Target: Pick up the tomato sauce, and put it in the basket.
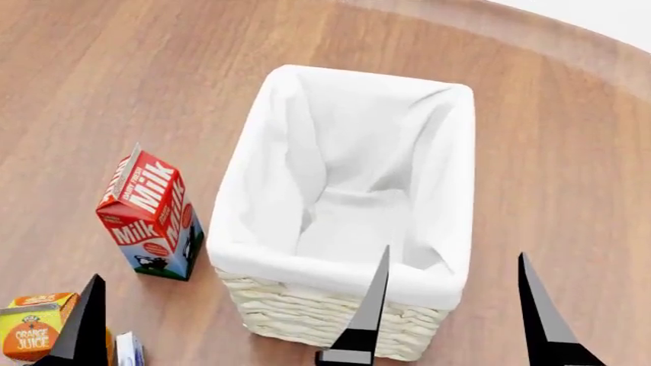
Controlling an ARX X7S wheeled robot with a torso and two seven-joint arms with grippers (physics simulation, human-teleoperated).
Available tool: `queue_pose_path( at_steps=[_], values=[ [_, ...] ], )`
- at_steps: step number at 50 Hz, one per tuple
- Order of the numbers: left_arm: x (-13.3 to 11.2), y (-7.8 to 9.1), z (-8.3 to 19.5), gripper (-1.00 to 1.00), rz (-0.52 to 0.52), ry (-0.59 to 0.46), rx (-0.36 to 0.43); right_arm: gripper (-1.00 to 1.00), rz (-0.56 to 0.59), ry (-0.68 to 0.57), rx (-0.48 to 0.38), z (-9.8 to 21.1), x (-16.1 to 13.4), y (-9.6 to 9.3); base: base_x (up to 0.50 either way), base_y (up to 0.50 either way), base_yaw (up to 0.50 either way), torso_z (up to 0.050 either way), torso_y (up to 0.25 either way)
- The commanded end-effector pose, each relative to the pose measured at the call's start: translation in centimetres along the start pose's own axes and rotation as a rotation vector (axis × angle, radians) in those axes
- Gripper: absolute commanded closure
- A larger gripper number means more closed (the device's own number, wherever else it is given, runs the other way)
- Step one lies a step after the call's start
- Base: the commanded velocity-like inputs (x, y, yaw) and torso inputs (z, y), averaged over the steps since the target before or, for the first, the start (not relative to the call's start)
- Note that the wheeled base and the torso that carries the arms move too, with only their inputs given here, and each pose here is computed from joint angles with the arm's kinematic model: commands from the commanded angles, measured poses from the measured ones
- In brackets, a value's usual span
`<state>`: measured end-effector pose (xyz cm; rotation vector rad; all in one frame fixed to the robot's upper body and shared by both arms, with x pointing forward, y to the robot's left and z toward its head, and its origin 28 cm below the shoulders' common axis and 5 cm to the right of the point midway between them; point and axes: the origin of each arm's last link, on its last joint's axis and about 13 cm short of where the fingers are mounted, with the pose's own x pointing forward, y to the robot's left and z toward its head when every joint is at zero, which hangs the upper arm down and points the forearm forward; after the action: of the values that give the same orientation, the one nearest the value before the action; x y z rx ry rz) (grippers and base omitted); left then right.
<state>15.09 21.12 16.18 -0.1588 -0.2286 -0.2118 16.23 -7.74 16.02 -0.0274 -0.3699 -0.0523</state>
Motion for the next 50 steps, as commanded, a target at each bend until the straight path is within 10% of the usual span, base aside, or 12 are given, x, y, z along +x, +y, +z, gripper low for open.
queue_pose_path(
  at_steps=[1,50],
  values=[
    [-0.3,0.2,1.0,-1.0,-0.097,0.077,-0.001,-1.0,-0.003,0.003,0.005,-0.3,0.0,-0.1,0.0,0.0,0.0,0.0,0.0],
    [-2.7,3.0,2.5,-1.0,-0.193,0.406,0.322,-1.0,0.002,0.013,0.015,-0.9,-0.2,0.0,0.0,0.0,0.0,0.0,0.0]
  ],
)
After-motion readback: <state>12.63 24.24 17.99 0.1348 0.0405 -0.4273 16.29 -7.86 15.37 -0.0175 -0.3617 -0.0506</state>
